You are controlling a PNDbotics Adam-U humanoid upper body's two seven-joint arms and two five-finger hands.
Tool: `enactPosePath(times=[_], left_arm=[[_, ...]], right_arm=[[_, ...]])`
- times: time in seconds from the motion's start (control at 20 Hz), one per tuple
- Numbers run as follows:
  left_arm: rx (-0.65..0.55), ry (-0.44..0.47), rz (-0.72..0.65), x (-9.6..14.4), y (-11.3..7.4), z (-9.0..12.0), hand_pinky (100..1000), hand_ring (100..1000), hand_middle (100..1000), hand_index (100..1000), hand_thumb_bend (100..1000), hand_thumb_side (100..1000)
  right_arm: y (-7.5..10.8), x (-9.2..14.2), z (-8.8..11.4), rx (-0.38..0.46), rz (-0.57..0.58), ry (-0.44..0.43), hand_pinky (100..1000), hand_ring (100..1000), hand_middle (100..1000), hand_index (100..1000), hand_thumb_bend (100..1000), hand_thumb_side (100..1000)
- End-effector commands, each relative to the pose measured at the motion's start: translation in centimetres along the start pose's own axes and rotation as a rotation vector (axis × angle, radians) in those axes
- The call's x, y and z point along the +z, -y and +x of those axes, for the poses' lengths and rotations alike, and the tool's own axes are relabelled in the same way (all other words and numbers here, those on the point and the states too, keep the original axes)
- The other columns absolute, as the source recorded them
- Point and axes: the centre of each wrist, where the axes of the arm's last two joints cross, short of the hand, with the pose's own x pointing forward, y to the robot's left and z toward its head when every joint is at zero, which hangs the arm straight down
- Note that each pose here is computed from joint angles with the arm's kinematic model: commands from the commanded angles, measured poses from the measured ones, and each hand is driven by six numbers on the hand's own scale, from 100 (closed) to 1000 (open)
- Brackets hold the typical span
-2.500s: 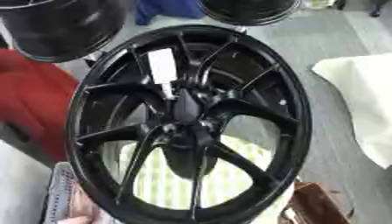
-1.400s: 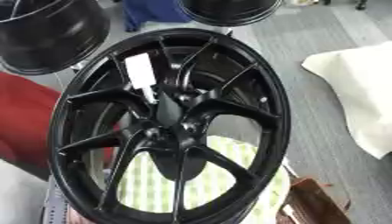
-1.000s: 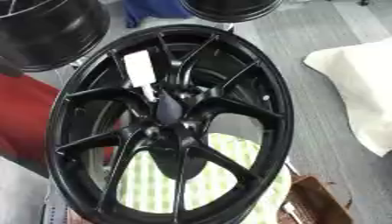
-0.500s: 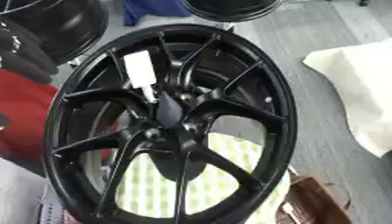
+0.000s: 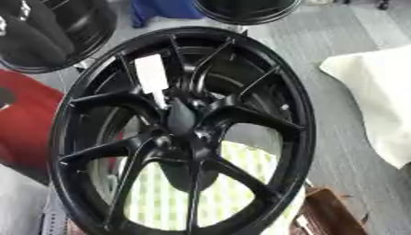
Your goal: Pull the pin out of the wheel hub.
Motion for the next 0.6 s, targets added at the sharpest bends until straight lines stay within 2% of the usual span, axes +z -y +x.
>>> enactPosePath(times=[0.05,0.3,0.45,0.55,0.6], left_arm=[[-0.010,0.020,0.015,-0.2,-1.4,-0.7,906,826,797,866,162,100],[-0.025,0.052,0.052,-1.9,-2.0,-2.0,901,809,783,856,179,100],[-0.016,0.032,0.044,-2.5,-1.7,-2.8,900,805,775,868,186,110],[-0.008,0.011,0.042,-2.8,-1.5,-3.3,903,794,748,870,211,311],[0.000,-0.001,0.049,-3.0,-1.4,-3.4,904,791,738,868,229,353]], right_arm=[[-0.1,-0.3,0.3,-0.021,-0.012,0.021,419,634,434,647,328,231],[-0.6,-0.4,0.5,-0.039,-0.012,0.019,417,633,432,644,328,233],[-0.9,-0.4,0.6,-0.049,-0.015,0.017,416,632,431,643,327,232],[-1.0,-0.5,0.6,-0.056,-0.019,0.016,415,630,430,641,324,231],[-1.1,-0.5,0.7,-0.060,-0.022,0.015,415,629,430,641,321,231]])
